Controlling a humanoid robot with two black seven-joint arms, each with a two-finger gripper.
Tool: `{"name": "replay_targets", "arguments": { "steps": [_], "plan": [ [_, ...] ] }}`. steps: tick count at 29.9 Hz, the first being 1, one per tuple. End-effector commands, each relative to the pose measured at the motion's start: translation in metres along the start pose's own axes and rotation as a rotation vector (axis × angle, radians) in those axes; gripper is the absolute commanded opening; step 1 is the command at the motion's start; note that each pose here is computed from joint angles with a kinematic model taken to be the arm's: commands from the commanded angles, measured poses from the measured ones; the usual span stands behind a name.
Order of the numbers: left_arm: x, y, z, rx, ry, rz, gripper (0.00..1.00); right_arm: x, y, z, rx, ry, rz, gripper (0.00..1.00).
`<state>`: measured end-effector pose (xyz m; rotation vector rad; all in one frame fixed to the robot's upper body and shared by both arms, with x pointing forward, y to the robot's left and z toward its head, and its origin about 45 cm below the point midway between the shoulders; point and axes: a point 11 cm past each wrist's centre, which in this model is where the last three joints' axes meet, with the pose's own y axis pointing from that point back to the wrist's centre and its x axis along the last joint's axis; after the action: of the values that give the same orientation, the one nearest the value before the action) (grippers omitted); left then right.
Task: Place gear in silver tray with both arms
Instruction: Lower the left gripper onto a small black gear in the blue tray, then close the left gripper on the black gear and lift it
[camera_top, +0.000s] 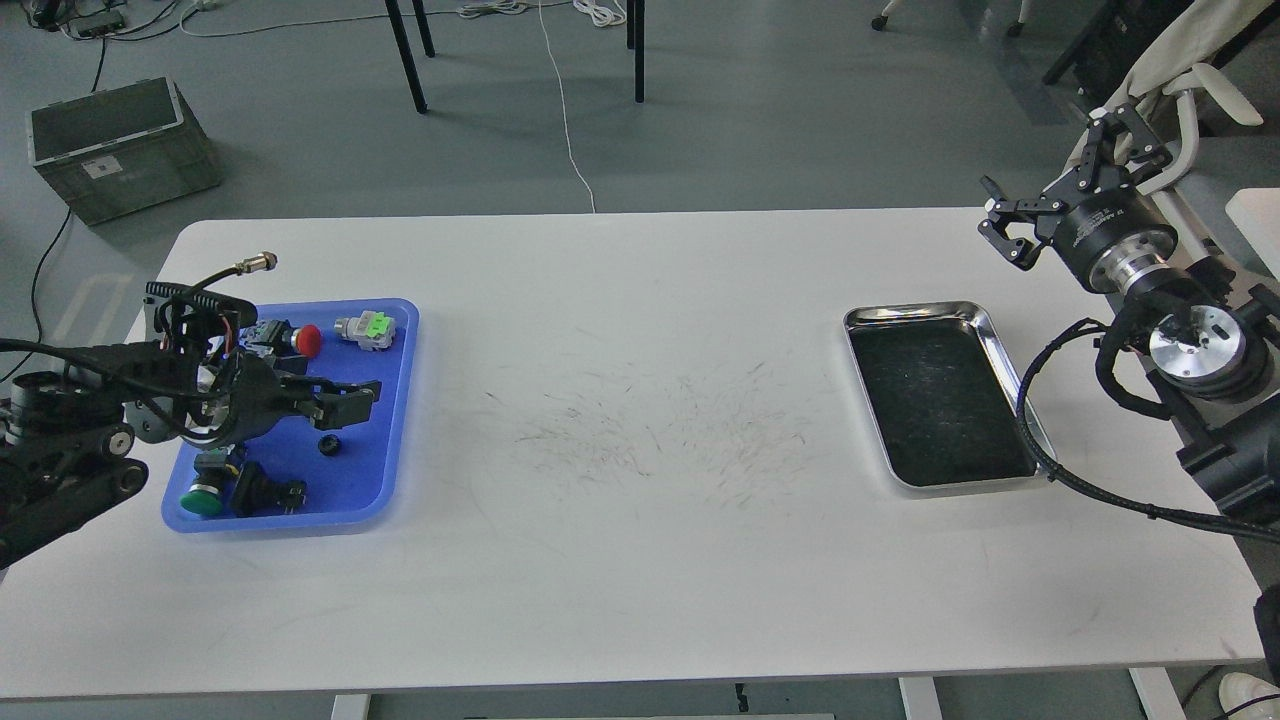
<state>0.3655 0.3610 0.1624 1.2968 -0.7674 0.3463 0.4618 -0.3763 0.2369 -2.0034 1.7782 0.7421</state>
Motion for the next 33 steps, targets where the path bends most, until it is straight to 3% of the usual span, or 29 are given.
{"name": "replay_targets", "arguments": {
  "steps": [1,9,23,27,33],
  "plan": [
    [-0.008,-0.002,-0.01,0.027,0.014,-0.004,0.97,0.001,0.001,-0.002,0.003,0.003,0.003,0.99],
    [-0.024,-0.003,-0.039,0.105,0.045,-0.012,0.95,0.004,0.004,-0.003,0.006,0.002,-0.022,0.99],
    [-0.034,-0.03,-0.03,0.105,0.075,-0.006,0.93,0.005,0.004,-0.004,0.012,-0.003,-0.015,0.99],
    [-0.034,-0.033,-0.03,0.108,0.075,0.0,0.86,0.006,0.004,-0.004,0.012,-0.002,-0.011,0.99],
    [-0.039,-0.033,-0.031,0.11,0.075,-0.01,0.66,0.006,0.004,-0.004,0.012,-0.003,-0.01,0.99]
  ]
}}
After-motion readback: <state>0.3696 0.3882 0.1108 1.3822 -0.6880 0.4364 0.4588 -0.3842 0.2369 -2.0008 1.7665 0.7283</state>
